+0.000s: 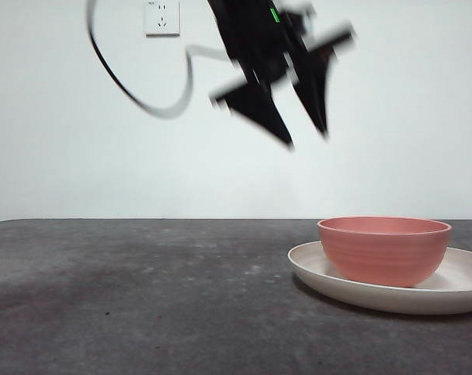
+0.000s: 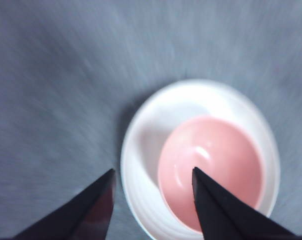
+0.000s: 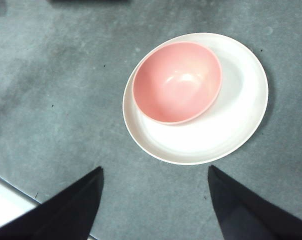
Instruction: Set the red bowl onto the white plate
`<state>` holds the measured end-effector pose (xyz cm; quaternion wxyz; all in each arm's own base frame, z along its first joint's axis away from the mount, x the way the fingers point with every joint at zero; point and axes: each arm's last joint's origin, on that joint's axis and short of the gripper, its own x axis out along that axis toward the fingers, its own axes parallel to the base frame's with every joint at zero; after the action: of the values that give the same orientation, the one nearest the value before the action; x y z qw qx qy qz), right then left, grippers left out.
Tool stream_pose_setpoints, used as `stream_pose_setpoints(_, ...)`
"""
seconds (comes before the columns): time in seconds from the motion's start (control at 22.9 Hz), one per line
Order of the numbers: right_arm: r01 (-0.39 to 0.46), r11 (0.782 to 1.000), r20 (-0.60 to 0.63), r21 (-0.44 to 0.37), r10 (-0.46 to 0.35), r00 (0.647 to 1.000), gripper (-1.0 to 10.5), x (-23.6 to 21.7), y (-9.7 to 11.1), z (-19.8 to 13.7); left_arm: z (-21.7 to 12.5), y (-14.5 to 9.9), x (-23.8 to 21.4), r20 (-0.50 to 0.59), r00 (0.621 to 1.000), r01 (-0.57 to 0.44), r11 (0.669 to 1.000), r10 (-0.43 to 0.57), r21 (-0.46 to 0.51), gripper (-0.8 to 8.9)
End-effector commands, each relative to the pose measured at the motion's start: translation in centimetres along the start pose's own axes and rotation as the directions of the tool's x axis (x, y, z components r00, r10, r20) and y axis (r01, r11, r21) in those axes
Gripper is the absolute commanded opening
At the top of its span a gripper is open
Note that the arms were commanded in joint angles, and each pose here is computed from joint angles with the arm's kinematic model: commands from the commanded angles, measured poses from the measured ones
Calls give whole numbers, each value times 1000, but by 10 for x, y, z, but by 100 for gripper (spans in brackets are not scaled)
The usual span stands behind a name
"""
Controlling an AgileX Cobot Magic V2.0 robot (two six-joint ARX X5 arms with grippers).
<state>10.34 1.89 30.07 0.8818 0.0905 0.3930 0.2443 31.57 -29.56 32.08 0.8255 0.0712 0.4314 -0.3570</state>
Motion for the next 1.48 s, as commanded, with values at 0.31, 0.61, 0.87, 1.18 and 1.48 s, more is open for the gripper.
stream_pose_setpoints(0.31, 4, 1000, 19, 4, -4, 1000, 332, -3, 2, 5, 5, 20, -110, 227, 973, -33, 999, 37, -21, 248)
stream_pose_setpoints(0.61, 2, 1000, 42, 12, -3, 999, 332, -2, 1, 8, -73, 44, -157, 241, 964, -100, 992, 115, -71, 248)
stream_pose_setpoints(0.87, 4, 999, 8, 32, -4, 1000, 332, 5, -3, 12, -152, 47, -148, 176, 984, -9, 998, 18, -56, 248)
stream_pose_setpoints(1.18, 57, 996, -39, 67, -54, 998, 332, 15, -10, 16, -173, 47, -140, 127, 992, 24, 999, -18, -45, 248)
stream_pose_setpoints(1.48, 142, 978, -85, 152, -131, 988, 330, 59, -45, 43, -173, 47, -139, 126, 992, 30, 999, -24, -41, 248)
